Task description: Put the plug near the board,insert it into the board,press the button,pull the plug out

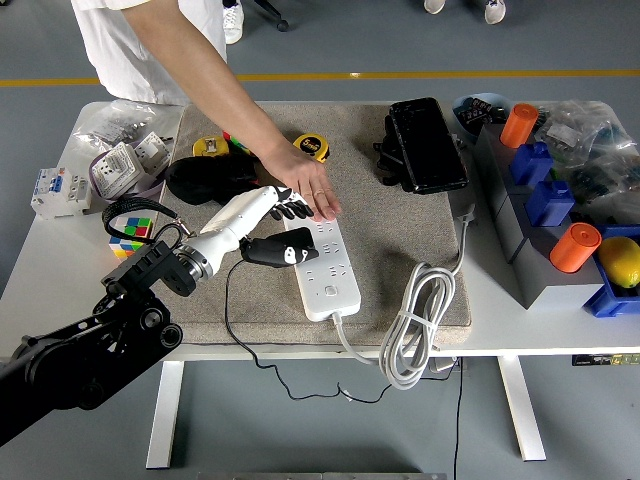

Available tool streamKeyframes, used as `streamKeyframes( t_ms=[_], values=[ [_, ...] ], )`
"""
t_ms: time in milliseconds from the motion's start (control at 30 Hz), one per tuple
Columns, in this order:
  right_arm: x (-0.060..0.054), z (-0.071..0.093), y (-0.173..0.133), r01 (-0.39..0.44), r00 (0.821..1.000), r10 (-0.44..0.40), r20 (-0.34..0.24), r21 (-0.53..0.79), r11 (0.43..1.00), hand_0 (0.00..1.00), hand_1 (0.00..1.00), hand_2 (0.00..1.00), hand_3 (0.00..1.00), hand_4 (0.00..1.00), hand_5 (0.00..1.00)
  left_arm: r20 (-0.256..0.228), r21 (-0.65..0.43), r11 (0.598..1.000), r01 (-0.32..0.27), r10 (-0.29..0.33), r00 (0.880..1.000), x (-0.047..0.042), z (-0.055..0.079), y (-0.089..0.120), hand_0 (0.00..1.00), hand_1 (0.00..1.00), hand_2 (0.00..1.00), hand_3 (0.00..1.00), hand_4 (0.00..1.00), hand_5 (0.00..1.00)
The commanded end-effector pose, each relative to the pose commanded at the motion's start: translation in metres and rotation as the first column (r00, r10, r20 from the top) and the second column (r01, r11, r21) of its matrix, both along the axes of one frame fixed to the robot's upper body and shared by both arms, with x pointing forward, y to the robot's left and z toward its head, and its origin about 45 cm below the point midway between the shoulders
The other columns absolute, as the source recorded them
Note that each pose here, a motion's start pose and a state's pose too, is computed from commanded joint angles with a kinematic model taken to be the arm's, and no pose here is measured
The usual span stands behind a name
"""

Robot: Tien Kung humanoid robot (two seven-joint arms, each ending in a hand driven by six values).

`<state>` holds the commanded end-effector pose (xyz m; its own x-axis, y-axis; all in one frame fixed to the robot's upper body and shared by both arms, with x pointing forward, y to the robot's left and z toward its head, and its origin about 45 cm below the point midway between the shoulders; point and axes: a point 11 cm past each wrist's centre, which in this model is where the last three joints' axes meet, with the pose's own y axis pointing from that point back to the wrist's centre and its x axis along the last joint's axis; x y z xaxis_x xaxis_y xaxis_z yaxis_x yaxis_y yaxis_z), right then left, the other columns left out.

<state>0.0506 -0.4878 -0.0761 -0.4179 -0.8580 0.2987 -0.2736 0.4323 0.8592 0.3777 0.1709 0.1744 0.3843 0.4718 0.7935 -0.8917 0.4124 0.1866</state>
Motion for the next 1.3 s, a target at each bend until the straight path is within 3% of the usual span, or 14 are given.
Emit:
streamKeyframes(
  t_ms=[267,567,600,767,800,967,1000,1167,1200,1300],
  values=[
    [0.001,0.000,0.000,0.002,1.000,-0.002,0.002,0.000,1.000,0.641,0.659,0.627,0.549,0.996,0.529,-0.013,0.107,0.994,-0.023,0.025,1.000,0.0033,-0.017,0.006,0.669,0.730,0.758,0.767,0.984,0.366],
    [0.000,0.000,0.000,0.001,1.000,-0.001,0.003,0.000,1.000,0.641,0.659,0.629,0.549,0.995,0.529,-0.022,0.128,0.991,-0.031,0.034,0.999,0.0073,-0.023,0.003,0.628,0.678,0.710,0.751,0.993,0.381],
    [0.001,0.000,0.000,0.000,1.000,0.000,0.003,0.000,1.000,0.641,0.659,0.628,0.549,0.996,0.529,-0.025,0.128,0.991,-0.033,0.037,0.999,0.0078,-0.024,0.002,0.545,0.614,0.635,0.670,0.981,0.404],
    [0.002,0.001,0.000,-0.003,1.000,0.003,0.004,-0.001,1.000,0.641,0.659,0.628,0.549,0.996,0.529,-0.039,0.135,0.990,-0.040,0.045,0.998,0.0107,-0.026,-0.001,0.545,0.614,0.635,0.670,0.981,0.404],
    [0.002,0.001,0.000,-0.003,1.000,0.003,0.005,-0.001,1.000,0.641,0.659,0.629,0.549,0.996,0.530,-0.039,0.136,0.990,-0.040,0.046,0.998,0.0111,-0.026,-0.001,0.492,0.570,0.564,0.597,0.936,0.392],
    [0.003,0.001,0.000,-0.001,1.000,0.001,0.007,-0.001,1.000,0.641,0.659,0.629,0.549,0.996,0.530,-0.035,0.150,0.988,-0.041,0.047,0.998,0.0132,-0.027,-0.003,0.492,0.570,0.564,0.597,0.936,0.392],
    [0.003,0.001,0.000,-0.001,1.000,0.001,0.007,-0.001,1.000,0.642,0.659,0.628,0.549,0.997,0.532,-0.034,0.151,0.988,-0.043,0.049,0.998,0.0136,-0.028,-0.003,0.452,0.539,0.533,0.576,0.868,0.376],
    [0.002,0.001,-0.001,-0.002,1.000,0.002,0.005,-0.002,1.000,0.642,0.659,0.628,0.549,0.997,0.532,-0.017,0.170,0.984,-0.046,0.050,0.999,0.0154,-0.028,-0.004,0.452,0.539,0.533,0.576,0.868,0.376],
    [0.003,0.001,-0.001,-0.002,1.000,0.002,0.006,-0.002,1.000,0.640,0.659,0.628,0.549,0.996,0.532,-0.008,0.172,0.984,-0.045,0.048,0.999,0.0158,-0.028,-0.004,0.393,0.506,0.521,0.558,0.820,0.291],
    [0.003,0.001,0.000,-0.003,1.000,0.003,0.008,-0.002,1.000,0.640,0.659,0.628,0.549,0.996,0.532,0.011,0.172,0.984,-0.046,0.045,0.999,0.0166,-0.028,-0.005,0.393,0.506,0.521,0.558,0.820,0.291]
  ],
)
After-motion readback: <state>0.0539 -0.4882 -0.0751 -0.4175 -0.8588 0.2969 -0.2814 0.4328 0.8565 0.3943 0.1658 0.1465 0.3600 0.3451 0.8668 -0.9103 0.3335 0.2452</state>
